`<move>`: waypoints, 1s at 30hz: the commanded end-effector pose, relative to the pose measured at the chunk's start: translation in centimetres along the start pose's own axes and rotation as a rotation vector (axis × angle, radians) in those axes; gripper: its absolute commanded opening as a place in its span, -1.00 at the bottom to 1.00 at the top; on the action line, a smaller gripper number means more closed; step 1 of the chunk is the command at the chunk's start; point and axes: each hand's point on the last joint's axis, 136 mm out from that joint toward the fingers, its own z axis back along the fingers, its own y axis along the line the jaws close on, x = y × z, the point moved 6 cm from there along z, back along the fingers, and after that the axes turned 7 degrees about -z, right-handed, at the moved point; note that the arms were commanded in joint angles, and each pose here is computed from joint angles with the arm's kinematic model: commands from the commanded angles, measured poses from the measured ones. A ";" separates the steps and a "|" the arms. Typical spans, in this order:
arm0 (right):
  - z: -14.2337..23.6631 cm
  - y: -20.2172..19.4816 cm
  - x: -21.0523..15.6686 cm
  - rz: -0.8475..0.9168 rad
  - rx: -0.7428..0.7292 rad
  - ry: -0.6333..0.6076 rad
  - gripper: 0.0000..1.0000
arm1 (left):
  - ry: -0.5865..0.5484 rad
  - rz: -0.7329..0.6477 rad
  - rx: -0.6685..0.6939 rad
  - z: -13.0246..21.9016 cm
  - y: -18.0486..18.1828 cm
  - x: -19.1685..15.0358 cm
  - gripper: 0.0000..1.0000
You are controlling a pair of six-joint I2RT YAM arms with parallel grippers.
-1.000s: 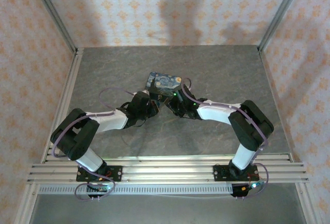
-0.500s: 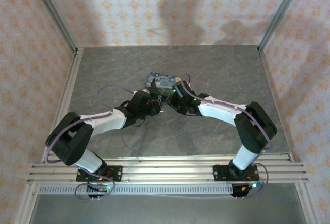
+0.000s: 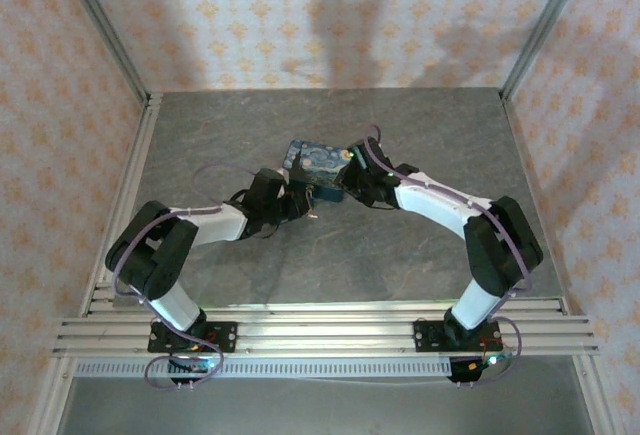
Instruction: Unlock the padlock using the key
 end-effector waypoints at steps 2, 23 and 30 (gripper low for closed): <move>1.2 0.3 0.9 0.023 0.010 -0.015 -0.28 | -0.050 -0.020 -0.039 -0.8 -0.2 0.4 -0.37; 1.6 2.0 5.3 0.027 0.028 -0.095 -0.27 | -0.061 0.025 -0.012 -2.8 1.2 0.0 -0.48; 0.8 3.6 6.7 0.043 0.034 -0.111 -0.27 | -0.100 0.061 -0.063 -3.1 1.2 0.0 -0.29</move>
